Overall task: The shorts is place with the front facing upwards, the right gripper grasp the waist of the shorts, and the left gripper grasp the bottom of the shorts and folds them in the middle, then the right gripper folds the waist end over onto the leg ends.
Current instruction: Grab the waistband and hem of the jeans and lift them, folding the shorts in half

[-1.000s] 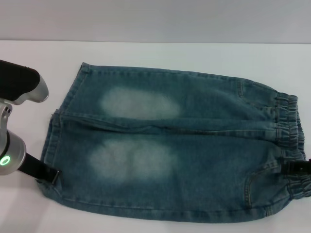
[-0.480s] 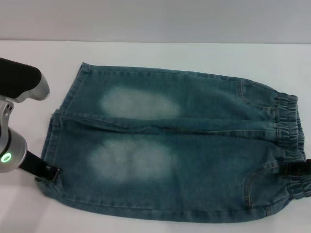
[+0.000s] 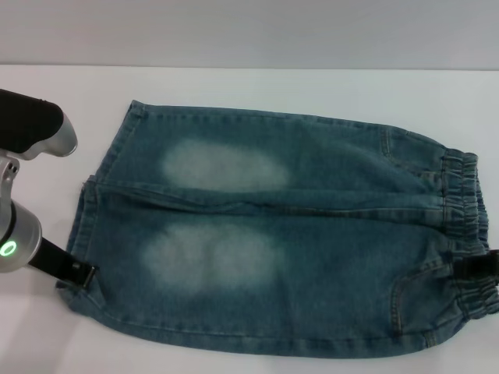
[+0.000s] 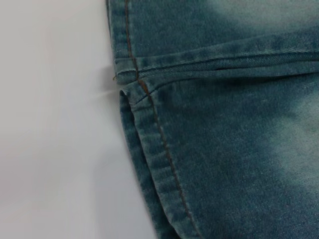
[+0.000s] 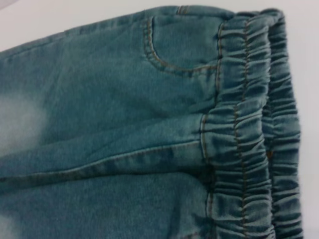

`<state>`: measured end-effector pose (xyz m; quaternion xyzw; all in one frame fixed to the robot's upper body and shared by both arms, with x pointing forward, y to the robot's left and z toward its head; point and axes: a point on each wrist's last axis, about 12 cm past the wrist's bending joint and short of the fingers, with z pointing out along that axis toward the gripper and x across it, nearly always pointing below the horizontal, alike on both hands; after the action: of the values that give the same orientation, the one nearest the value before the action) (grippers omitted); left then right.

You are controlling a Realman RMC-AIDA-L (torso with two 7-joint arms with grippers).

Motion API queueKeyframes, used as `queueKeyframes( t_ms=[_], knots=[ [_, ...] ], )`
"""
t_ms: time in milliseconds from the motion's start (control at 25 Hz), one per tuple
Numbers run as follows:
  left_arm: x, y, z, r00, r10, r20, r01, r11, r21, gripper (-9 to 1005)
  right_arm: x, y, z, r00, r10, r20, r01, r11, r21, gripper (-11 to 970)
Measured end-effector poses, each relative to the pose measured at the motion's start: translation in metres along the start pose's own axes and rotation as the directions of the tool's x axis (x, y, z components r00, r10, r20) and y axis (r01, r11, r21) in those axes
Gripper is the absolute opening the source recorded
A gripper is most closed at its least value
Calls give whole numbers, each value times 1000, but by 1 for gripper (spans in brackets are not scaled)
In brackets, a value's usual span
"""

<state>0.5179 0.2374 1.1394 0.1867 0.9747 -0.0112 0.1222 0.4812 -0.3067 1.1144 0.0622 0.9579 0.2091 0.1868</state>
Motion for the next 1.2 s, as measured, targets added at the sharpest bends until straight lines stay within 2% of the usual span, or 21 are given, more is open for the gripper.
queueKeyframes(
  t_ms=[280, 480, 720, 1040, 1200],
  knots=[
    [-1, 1, 1, 1000, 0, -5, 0, 1000, -1, 85, -1, 0, 2, 1000, -7, -9, 7, 1000, -3, 443],
    [-2, 1, 0, 1000, -3, -1, 3, 1000, -2, 88, -3, 2, 1, 1000, -16, -4, 16, 1000, -4, 209],
    [-4, 4, -2, 1000, -17, 18, 17, 1000, -2, 91, -4, 3, 0, 1000, -26, 6, 26, 1000, -10, 19],
    [-3, 17, -2, 994, -75, 77, 76, 997, -6, 96, -11, 9, 4, 993, -53, 104, 64, 992, -108, 7],
    [-5, 26, -8, 979, -118, 165, 121, 993, -9, 99, -15, 6, 7, 982, -29, 186, 64, 981, -185, 10]
  ],
)
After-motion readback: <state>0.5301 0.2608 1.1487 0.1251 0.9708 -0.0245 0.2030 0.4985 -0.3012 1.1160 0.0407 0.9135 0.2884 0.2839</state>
